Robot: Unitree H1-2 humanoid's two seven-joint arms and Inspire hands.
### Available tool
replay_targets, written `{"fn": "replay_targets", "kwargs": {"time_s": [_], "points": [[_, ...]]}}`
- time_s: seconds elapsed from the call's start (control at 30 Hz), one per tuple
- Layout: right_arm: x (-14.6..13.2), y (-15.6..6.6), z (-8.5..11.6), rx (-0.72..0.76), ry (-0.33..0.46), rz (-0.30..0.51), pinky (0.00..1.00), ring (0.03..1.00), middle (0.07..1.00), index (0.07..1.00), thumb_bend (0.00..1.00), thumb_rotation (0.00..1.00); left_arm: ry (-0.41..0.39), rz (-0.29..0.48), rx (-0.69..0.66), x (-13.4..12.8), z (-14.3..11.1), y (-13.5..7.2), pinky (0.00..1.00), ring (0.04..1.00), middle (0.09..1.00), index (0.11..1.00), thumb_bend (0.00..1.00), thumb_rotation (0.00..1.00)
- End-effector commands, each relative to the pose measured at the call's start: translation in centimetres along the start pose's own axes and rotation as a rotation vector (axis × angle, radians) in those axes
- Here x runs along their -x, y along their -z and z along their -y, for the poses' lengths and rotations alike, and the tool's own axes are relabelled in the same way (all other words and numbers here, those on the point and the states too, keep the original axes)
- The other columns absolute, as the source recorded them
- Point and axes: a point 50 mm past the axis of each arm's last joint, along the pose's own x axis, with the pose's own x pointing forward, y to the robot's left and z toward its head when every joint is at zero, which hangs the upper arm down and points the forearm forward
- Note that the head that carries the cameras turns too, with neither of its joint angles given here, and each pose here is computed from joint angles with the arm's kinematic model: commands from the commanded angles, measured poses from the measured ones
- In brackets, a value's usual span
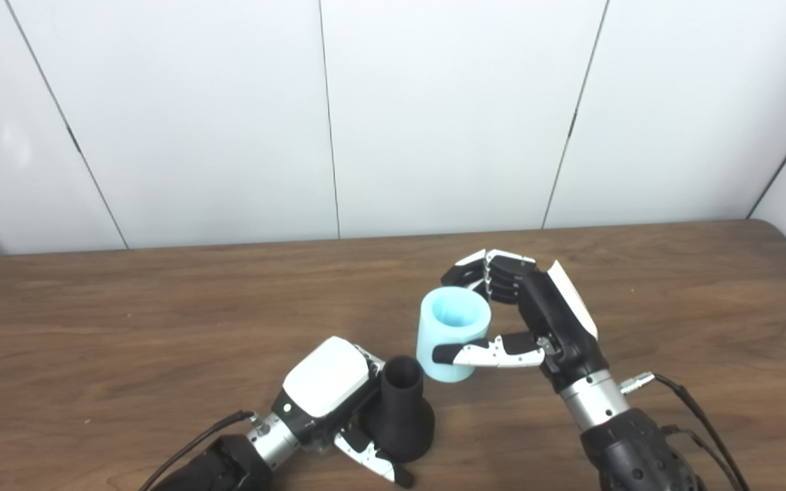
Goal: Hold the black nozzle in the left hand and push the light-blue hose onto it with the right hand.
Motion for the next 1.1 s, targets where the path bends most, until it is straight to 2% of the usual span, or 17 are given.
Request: {"fn": "replay_targets", "kwargs": {"time_s": [0.0,0.03,0.13,0.43,0.6,0.63,0.67,0.77,0.83,1.0,1.07], "points": [[-0.4,-1.5,-0.5,-0.022,-0.022,0.094,0.30,0.388,0.500,0.541,0.51,0.00,0.320,0.024,0.015,3.5,6.6,-2.9,0.24,0.259,0.455,0.486,0.52,0.00],[-0.5,-1.6,-0.5,-0.020,-0.023,0.097,0.29,0.384,0.501,0.543,0.51,0.00,0.318,0.023,0.016,3.6,6.6,-2.9,0.25,0.264,0.418,0.501,0.52,0.00],[-0.6,-1.8,-0.6,-0.020,-0.027,0.104,0.26,0.371,0.502,0.546,0.51,0.00,0.317,0.023,0.022,3.5,6.7,-2.8,0.24,0.262,0.466,0.483,0.52,0.00],[-0.9,-2.0,-0.3,0.004,-0.023,0.118,0.28,0.377,0.502,0.544,0.51,0.00,0.323,0.015,0.020,3.5,6.8,-2.7,0.23,0.240,0.471,0.480,0.52,0.00],[-0.8,-1.9,-0.1,0.043,-0.022,0.124,0.24,0.364,0.502,0.546,0.51,0.00,0.323,0.022,0.017,3.7,6.6,-2.7,0.24,0.255,0.472,0.481,0.52,0.00],[-0.8,-1.9,-0.1,0.045,-0.023,0.123,0.23,0.404,0.483,0.532,0.51,0.00,0.323,0.023,0.018,3.8,6.6,-2.8,0.24,0.262,0.433,0.496,0.52,0.00],[-0.7,-1.8,-0.1,0.053,-0.021,0.124,0.23,0.384,0.493,0.539,0.51,0.00,0.321,0.023,0.021,3.8,6.5,-2.8,0.25,0.261,0.452,0.489,0.52,0.00],[-0.7,-1.6,-0.1,0.090,-0.019,0.134,0.18,0.437,0.467,0.520,0.51,0.00,0.315,0.025,0.022,4.0,6.5,-2.8,0.24,0.258,0.470,0.481,0.52,0.00],[-0.6,-1.3,0.1,0.136,-0.017,0.142,0.16,0.442,0.465,0.517,0.52,0.00,0.313,0.026,0.014,4.1,6.4,-2.8,0.23,0.249,0.471,0.480,0.52,0.00],[-0.4,-0.6,0.6,0.183,0.001,0.153,0.20,0.445,0.467,0.510,0.52,0.00,0.313,0.031,0.014,4.4,6.4,-2.7,0.21,0.233,0.471,0.480,0.52,0.00],[-0.4,-0.5,0.7,0.183,0.012,0.150,0.16,0.444,0.466,0.511,0.52,0.00,0.317,0.032,0.014,4.6,6.4,-2.6,0.22,0.241,0.471,0.480,0.52,0.00]]}}
